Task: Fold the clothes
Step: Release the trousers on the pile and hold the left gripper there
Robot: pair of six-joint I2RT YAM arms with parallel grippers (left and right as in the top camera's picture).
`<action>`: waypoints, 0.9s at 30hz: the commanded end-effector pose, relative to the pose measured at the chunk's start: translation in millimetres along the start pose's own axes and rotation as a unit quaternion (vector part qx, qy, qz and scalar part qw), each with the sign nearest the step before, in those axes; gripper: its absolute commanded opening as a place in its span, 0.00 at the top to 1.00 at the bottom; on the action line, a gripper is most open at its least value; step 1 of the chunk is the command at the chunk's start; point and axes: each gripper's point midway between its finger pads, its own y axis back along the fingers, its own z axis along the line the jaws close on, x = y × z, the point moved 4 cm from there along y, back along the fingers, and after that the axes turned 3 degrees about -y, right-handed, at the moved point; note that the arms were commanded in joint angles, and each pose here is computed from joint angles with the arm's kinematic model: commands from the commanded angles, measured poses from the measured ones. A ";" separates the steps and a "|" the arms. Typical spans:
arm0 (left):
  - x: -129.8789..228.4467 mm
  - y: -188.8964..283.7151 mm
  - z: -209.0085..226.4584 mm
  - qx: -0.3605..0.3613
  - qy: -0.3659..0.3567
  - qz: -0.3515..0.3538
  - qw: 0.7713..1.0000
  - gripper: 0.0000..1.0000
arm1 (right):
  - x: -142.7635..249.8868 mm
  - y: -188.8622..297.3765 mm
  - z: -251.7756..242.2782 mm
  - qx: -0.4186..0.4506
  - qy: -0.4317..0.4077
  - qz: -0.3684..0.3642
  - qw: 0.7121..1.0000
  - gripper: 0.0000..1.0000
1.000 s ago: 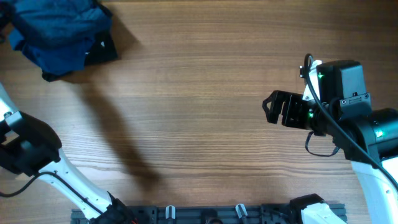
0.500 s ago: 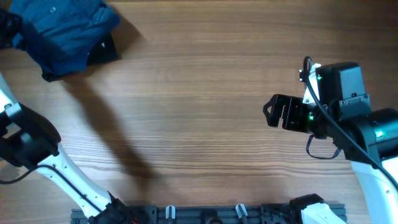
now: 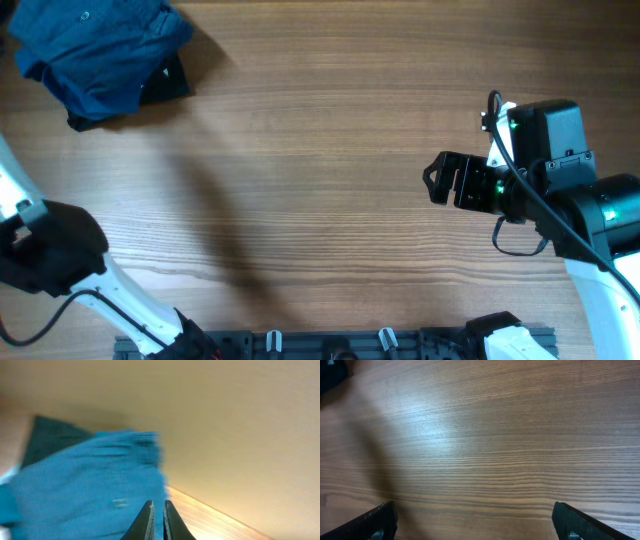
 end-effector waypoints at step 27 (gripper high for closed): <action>107.8 -181.9 113.1 -0.381 -0.084 -0.006 0.921 0.89 | 10.7 3.3 -7.1 0.020 0.004 0.024 0.999 0.00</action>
